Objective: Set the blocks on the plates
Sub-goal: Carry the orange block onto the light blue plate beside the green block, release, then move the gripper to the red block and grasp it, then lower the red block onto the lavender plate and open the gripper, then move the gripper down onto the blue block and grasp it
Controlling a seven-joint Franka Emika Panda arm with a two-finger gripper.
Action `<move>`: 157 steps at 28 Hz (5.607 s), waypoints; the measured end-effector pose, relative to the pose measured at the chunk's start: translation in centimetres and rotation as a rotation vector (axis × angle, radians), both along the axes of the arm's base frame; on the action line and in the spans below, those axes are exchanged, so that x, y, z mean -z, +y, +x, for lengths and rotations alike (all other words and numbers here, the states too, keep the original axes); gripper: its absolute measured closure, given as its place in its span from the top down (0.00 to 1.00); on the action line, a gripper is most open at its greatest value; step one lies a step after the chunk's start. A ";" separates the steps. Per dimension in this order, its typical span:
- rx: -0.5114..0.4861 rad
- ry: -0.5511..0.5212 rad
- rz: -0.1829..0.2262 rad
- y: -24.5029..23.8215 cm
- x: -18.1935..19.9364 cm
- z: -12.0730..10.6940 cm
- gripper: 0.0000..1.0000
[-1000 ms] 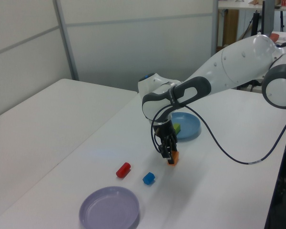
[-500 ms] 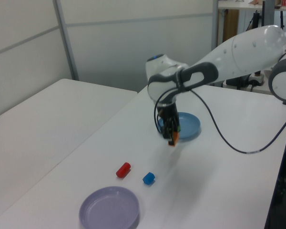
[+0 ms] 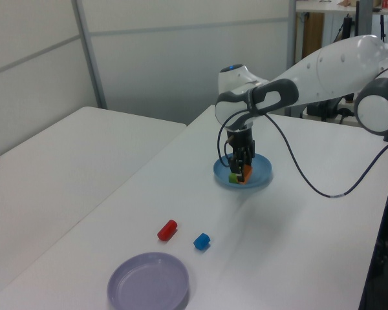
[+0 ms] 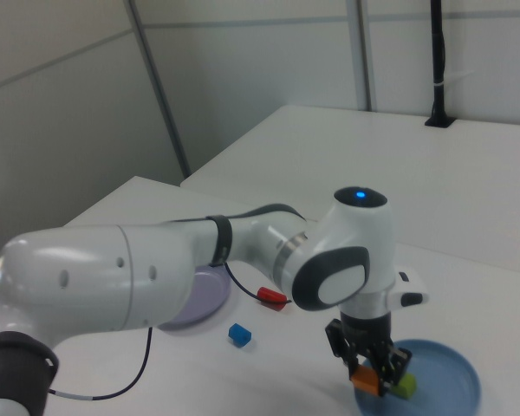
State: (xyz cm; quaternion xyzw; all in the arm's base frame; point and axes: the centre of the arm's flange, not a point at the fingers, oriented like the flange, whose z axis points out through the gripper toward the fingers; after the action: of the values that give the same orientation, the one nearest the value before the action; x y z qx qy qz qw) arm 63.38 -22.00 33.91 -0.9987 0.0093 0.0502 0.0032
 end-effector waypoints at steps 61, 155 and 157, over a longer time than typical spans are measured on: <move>-0.042 -0.235 0.043 28.1 1.4 7.1 1.00; -0.094 -0.020 -0.073 37.4 -5.2 1.4 1.00; -0.050 0.001 -0.082 35.3 -5.4 1.4 1.00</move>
State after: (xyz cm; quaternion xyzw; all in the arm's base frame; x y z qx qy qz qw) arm 64.76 13.30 39.32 -0.9979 -0.0135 0.0503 -0.0393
